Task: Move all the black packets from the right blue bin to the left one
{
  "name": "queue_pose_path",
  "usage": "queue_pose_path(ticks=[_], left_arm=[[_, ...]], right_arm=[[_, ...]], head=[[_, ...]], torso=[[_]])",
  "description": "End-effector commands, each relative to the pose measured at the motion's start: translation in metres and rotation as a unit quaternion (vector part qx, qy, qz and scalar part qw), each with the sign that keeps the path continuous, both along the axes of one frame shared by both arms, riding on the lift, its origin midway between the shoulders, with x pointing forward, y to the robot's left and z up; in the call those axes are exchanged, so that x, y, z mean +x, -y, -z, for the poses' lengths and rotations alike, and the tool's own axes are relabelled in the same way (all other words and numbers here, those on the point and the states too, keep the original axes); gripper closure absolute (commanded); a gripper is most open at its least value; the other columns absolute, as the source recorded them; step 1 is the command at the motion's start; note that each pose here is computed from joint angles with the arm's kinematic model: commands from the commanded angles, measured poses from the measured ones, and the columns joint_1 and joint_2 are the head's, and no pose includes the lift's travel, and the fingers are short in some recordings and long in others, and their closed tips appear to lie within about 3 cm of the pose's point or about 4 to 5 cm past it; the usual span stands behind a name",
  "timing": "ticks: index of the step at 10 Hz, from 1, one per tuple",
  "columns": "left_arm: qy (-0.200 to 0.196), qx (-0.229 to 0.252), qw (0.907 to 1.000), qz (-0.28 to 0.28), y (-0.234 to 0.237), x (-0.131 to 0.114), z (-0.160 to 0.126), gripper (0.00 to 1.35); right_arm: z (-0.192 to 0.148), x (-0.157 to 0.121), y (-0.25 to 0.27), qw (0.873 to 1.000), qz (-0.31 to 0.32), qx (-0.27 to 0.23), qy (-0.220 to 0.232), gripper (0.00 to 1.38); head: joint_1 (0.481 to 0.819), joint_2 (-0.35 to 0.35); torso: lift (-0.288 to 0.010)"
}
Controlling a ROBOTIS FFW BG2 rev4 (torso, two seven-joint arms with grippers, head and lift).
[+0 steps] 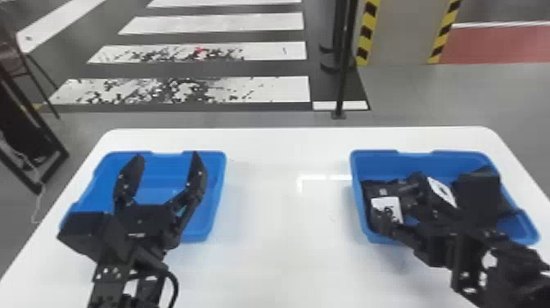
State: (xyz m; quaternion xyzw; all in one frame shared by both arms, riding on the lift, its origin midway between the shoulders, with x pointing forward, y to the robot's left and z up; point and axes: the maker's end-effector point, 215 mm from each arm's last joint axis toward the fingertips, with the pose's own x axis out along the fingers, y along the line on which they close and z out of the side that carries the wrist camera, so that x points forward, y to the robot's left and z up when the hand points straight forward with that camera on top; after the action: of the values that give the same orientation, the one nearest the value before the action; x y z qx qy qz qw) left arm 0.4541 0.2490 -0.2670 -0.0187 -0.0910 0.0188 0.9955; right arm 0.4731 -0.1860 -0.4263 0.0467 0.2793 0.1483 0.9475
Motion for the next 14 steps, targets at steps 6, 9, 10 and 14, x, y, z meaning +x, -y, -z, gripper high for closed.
queue_pose_path(ticks=[6, 9, 10, 14], left_arm=[[-0.004, 0.001, 1.0, 0.001, -0.001, -0.001, 0.004, 0.22], [-0.003, 0.002, 1.0, -0.001, -0.002, -0.002, 0.004, 0.22], [-0.004, 0.002, 1.0, -0.001, -0.002, -0.002, 0.005, 0.22], [0.01, -0.008, 0.9999, 0.003, 0.001, -0.004, -0.002, 0.22]], right_arm=[[0.013, 0.005, -0.002, 1.0, -0.005, -0.002, -0.015, 0.41], [0.02, 0.005, -0.004, 0.999, -0.013, 0.0, -0.034, 0.65], [0.021, 0.006, -0.005, 0.999, -0.017, 0.002, -0.038, 0.86], [0.002, 0.007, -0.007, 1.0, -0.009, 0.026, -0.006, 1.12]], head=[[0.695, 0.081], [0.695, 0.08], [0.695, 0.082], [0.695, 0.089]], torso=[[-0.168], [-0.168], [-0.168], [-0.168]])
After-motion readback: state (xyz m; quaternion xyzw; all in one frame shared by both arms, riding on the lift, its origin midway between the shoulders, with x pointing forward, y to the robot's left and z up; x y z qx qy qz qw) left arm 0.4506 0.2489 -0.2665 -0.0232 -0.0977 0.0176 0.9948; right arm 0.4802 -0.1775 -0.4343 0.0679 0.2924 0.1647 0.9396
